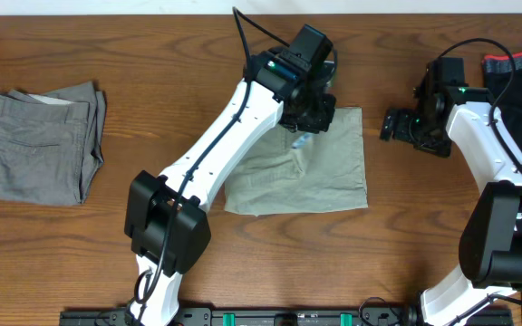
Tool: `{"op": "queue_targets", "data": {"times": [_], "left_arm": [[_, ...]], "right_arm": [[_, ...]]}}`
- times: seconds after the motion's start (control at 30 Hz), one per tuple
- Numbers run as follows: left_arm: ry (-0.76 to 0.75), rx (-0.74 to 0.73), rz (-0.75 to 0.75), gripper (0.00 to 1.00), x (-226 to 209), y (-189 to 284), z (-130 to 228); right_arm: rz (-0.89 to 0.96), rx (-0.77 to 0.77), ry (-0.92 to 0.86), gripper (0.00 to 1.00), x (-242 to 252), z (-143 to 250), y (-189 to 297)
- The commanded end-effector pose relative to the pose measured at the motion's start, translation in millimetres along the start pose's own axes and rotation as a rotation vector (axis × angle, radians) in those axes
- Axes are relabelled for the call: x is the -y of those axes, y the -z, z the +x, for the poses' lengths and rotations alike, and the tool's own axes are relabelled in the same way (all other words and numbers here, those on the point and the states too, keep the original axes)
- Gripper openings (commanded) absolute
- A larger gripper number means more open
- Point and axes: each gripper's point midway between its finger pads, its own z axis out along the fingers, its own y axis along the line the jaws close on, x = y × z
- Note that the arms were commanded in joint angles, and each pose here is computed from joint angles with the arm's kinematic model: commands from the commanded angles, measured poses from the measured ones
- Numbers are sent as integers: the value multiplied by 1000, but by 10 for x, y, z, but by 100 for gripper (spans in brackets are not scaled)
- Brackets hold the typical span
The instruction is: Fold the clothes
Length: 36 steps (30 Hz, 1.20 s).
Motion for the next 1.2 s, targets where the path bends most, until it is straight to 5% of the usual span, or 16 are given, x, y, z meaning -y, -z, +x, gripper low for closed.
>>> {"op": "queue_targets", "data": {"times": [0.0, 0.37, 0.53, 0.63, 0.83, 1.0, 1.17], "left_arm": [[-15, 27, 38, 17, 174, 103, -38], [-22, 20, 35, 17, 152, 43, -43], [59, 64, -141, 35, -432, 304, -133], [156, 34, -203, 61, -865, 484, -70], [338, -28, -266, 72, -1552, 762, 113], [410, -16, -282, 93, -1839, 892, 128], [448, -25, -294, 98, -1973, 958, 182]], "right_arm": [[16, 7, -25, 98, 63, -44, 3], [-63, -16, -2, 97, -81, 1, 5], [-268, -26, 63, 94, -519, 30, 90], [-407, -34, 100, 93, -827, 68, 181], [-424, -95, 160, 93, -1085, 302, 174], [-378, -121, 198, 93, -1273, 468, 100], [-274, -142, 175, 91, -1261, 570, -30]]}}
